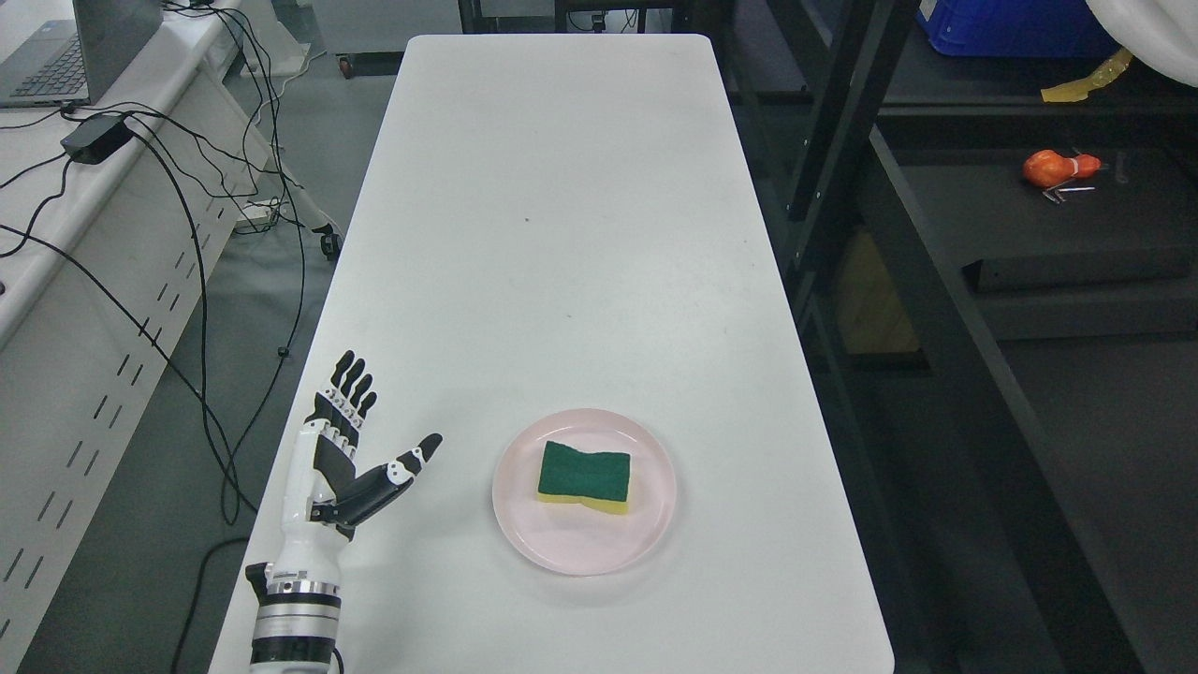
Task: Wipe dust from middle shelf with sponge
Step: 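Raise the left hand and reach toward the sponge on the pink plate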
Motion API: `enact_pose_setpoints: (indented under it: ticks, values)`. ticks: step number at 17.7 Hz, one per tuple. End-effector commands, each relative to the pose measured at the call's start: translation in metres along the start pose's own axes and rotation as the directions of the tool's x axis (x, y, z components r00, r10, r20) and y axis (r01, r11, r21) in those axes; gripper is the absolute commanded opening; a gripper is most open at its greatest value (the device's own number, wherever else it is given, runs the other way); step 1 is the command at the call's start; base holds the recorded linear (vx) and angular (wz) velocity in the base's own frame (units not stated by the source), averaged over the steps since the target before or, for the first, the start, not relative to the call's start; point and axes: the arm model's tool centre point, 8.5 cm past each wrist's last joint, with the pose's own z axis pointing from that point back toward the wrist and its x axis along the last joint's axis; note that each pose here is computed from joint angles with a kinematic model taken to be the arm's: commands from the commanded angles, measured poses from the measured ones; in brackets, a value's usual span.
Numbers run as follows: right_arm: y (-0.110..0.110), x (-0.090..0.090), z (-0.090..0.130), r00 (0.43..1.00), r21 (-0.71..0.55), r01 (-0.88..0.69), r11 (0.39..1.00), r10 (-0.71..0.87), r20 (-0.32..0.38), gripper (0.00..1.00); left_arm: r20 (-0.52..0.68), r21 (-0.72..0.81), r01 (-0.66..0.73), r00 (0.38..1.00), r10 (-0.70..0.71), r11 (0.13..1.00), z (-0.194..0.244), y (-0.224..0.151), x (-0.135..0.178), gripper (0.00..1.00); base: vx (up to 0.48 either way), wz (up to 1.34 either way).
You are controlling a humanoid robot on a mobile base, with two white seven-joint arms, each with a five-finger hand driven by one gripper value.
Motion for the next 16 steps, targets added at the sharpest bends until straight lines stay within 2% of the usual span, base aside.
enact_pose_setpoints:
  ticks: [1,6,8,10,14,15,16]
  values:
    - [-0.010,0.009,0.000,1.000,-0.014,0.003,1.000,-0.003,0.022,1.00,0.008,0.030,0.061,0.998,-0.061,0.998,-0.001,0.029,0.006,0.99,-0.013,0.00]
    - [-0.010,0.009,0.000,1.000,-0.014,0.003,1.000,-0.003,0.022,1.00,0.013,0.032,0.112,0.994,-0.112,0.993,-0.003,0.047,0.010,0.99,-0.071,0.01]
    - [-0.010,0.009,0.000,1.000,-0.014,0.003,1.000,-0.003,0.022,1.00,0.061,0.008,0.118,0.991,-0.118,0.993,-0.008,0.045,0.018,0.99,-0.106,0.06]
    - [-0.010,0.009,0.000,1.000,-0.014,0.003,1.000,-0.003,0.022,1.00,0.151,-0.090,0.196,0.972,-0.181,0.976,-0.022,0.045,0.036,0.99,-0.078,0.04]
    - [-0.010,0.009,0.000,1.000,-0.014,0.003,1.000,-0.003,0.022,1.00,0.258,-0.222,0.578,0.811,-0.524,0.785,-0.058,0.033,0.048,0.99,-0.029,-0.02]
    - [-0.010,0.009,0.000,1.000,-0.014,0.003,1.000,-0.003,0.022,1.00,0.347,-0.303,0.661,0.747,-0.567,0.687,-0.059,0.013,0.050,0.98,0.000,0.00]
    - [-0.010,0.009,0.000,1.000,-0.014,0.003,1.000,-0.003,0.022,1.00,0.486,-0.352,0.775,0.631,-0.605,0.525,-0.059,-0.006,0.054,0.98,0.000,0.00]
